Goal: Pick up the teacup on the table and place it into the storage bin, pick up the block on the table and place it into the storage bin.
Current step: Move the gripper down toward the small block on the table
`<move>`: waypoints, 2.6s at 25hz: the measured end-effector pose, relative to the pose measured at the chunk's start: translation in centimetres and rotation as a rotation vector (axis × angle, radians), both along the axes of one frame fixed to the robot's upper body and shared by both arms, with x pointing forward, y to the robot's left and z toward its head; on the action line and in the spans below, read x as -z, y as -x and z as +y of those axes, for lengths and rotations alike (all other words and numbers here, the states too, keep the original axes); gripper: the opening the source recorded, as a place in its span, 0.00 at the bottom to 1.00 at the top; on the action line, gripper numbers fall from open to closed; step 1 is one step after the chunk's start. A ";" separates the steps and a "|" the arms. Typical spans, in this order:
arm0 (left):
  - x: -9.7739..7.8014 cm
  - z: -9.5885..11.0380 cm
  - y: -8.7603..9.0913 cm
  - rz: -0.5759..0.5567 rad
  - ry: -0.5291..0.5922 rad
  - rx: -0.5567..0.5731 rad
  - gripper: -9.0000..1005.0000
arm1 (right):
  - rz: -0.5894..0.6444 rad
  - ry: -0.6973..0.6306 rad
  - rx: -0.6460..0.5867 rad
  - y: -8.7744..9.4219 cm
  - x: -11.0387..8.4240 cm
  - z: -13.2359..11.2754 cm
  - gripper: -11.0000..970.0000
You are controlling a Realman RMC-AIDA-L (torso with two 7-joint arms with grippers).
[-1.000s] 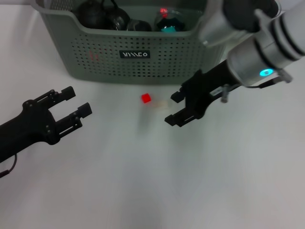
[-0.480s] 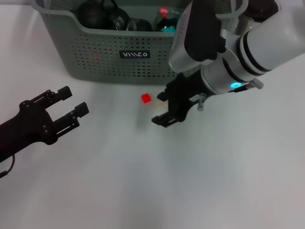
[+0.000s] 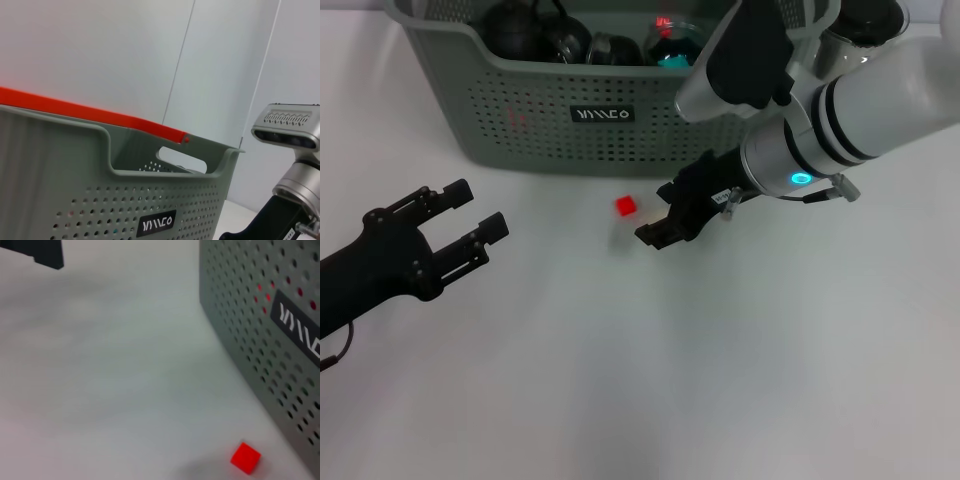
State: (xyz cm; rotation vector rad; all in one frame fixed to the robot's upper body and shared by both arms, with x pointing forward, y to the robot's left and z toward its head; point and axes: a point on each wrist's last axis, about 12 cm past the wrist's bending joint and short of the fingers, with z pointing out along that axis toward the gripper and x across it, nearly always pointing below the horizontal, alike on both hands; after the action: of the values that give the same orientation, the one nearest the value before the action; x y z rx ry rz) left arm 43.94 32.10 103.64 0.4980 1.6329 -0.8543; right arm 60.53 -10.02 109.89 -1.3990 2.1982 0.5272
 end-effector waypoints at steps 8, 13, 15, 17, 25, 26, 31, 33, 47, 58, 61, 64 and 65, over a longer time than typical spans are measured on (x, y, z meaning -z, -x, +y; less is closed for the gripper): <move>0.0 0.0 0.0 0.001 -0.001 -0.001 0.67 | -0.016 -0.032 -0.008 0.1 0.8 0.1 0.71; 0.0 0.0 0.0 0.001 -0.002 -0.001 0.67 | -0.022 -0.048 0.001 0.2 1.5 -0.2 0.71; 0.0 0.0 0.0 0.001 -0.002 -0.001 0.67 | -0.028 -0.053 0.003 0.2 1.7 -0.3 0.70; 0.0 0.0 0.0 0.001 -0.002 -0.001 0.67 | -0.036 -0.057 0.004 0.2 2.0 -0.3 0.70; 0.1 0.0 0.0 0.004 -0.002 -0.004 0.67 | -0.034 -0.047 -0.015 0.7 2.5 0.1 0.70; 0.1 0.0 0.0 0.004 -0.002 -0.005 0.67 | -0.019 -0.046 -0.022 0.8 2.5 0.1 0.70; 0.1 0.1 0.1 0.005 -0.003 -0.008 0.67 | 0.088 -0.052 -0.040 1.4 1.7 -0.3 0.70; 0.1 0.1 0.1 0.006 -0.003 -0.009 0.67 | 0.115 -0.059 -0.041 1.5 1.2 -0.7 0.71; 0.2 -0.1 0.2 0.011 0.001 -0.004 0.67 | 0.050 -0.039 -0.012 1.4 1.8 -0.2 0.70; 0.2 -0.2 0.1 0.009 0.002 -0.001 0.67 | 0.048 -0.019 -0.005 1.5 2.4 -0.3 0.59; 0.2 -0.2 0.1 0.010 0.002 -0.001 0.67 | 0.044 -0.017 -0.002 1.5 2.4 -0.2 0.55; 0.2 -0.2 0.1 0.010 0.002 -0.002 0.67 | 0.047 -0.019 0.015 1.3 2.4 -0.2 0.47; 0.2 -0.2 0.1 0.010 0.002 -0.002 0.67 | 0.048 -0.017 0.020 1.3 2.4 -0.1 0.45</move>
State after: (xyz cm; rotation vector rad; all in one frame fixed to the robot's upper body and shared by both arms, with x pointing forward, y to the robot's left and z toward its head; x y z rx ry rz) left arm 43.82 31.94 103.43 0.4914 1.6411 -0.8575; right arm 59.21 -10.17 107.52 -1.3673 2.2383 0.5770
